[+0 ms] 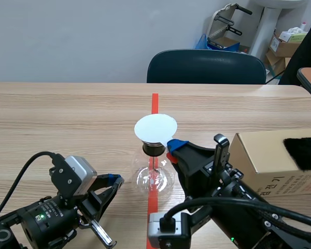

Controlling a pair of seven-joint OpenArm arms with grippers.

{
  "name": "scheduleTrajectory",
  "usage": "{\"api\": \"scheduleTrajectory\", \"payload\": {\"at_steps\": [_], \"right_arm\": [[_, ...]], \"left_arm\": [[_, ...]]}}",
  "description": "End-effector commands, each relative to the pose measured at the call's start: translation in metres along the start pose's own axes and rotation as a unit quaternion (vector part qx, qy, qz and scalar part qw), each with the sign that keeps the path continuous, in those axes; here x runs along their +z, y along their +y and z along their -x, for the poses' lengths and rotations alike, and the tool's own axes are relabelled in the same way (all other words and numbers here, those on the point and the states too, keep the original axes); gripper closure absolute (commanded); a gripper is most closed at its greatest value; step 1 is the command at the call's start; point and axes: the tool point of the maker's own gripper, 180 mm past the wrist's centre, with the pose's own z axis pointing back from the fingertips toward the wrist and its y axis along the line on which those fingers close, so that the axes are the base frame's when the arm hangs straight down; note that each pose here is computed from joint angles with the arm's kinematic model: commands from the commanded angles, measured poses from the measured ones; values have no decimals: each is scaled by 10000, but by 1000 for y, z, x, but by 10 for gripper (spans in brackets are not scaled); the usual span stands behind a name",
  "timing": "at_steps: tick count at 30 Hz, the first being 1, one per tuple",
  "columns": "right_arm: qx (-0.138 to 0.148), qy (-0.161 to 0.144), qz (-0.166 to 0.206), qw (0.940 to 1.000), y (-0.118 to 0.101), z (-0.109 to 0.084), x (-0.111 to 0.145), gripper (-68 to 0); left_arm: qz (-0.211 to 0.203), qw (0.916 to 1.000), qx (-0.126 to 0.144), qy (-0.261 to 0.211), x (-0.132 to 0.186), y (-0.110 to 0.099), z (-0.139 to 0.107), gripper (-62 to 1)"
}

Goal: Do the electroscope experiment

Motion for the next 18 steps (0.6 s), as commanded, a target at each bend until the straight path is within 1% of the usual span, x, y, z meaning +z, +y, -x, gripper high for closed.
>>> {"api": "scheduleTrajectory", "payload": {"at_steps": [1,12,15,18], "right_arm": [[112,2,159,9998,-10,3,-2,-19],[112,17,160,9998,-10,3,-2,-19],[111,147,163,9997,-11,8,-2,-19],[103,453,167,9988,-11,19,-2,-19]], "left_arm": [[-37,9999,27,-162,-3,2,-9,-27],[-36,9999,25,-162,-3,2,-9,-27],[-36,9999,25,-162,-3,2,-9,-27],[-36,9999,25,-162,-3,2,-9,-27]]}}
